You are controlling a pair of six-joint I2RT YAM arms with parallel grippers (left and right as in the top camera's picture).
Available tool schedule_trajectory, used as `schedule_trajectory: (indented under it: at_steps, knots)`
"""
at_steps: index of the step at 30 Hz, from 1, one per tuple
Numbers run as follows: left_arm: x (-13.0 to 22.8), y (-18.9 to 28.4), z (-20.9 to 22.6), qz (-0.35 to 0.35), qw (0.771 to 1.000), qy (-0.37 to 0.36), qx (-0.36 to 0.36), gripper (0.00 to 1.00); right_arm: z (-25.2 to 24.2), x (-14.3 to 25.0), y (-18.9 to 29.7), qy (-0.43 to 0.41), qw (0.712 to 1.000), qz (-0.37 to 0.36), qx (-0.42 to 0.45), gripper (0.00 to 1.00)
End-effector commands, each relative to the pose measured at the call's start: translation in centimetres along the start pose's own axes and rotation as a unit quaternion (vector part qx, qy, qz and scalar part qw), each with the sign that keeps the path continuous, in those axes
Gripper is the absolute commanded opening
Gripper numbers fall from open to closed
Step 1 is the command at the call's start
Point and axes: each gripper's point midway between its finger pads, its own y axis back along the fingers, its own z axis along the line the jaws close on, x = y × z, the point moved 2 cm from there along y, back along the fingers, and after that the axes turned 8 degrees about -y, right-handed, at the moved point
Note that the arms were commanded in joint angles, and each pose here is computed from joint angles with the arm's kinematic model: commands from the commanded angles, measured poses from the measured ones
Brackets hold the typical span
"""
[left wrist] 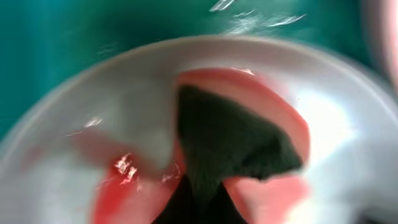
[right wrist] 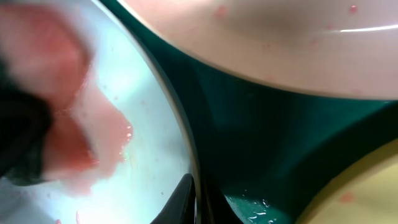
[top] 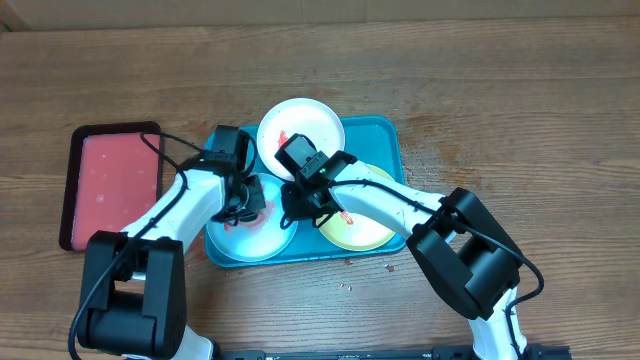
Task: Clean dirty plates on tray and stack at the side
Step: 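Scrub the light blue plate with the sponge while the right gripper holds it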
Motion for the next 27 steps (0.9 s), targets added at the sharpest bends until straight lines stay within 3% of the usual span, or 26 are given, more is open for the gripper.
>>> schedule_trajectory:
  at_steps: [1,5,9,12,16,21,27]
  knots:
    - [2.6,-1.3,6.0,0.052,0.987,0.024,-0.149,0.04,-1.0,0.6,-0.4,-0.001,1.000,0.004,0.021,0.05]
    - [2.7,0.0,8.0,0.059,0.976,0.043,-0.205,0.04,-1.0,0.6,-0.4,-0.001,1.000,0.003,0.021,0.05]
    - [1.5,0.8,7.7,0.049,0.978,0.046,-0.198,0.04,-1.0,0.6,-0.4,-0.001,1.000,0.004,0.021,0.05]
    - [0.7,0.5,5.6,0.046,0.989,0.047,-0.135,0.04,-1.0,0.6,-0.4,-0.001,1.000,0.003,0.020,0.05]
    - [0.4,-0.8,0.1,0.054,0.998,0.018,0.041,0.04,-0.9,0.5,-0.4,-0.001,1.000,0.002,0.019,0.06]
    - [1.1,-2.3,-2.7,0.064,0.991,0.010,0.113,0.04,-0.9,0.5,-0.4,-0.001,1.000,0.002,0.019,0.06]
    - [1.5,-2.6,-3.9,0.072,0.988,-0.018,0.138,0.04,-0.9,0.5,-0.4,-0.001,1.000,0.002,0.019,0.06]
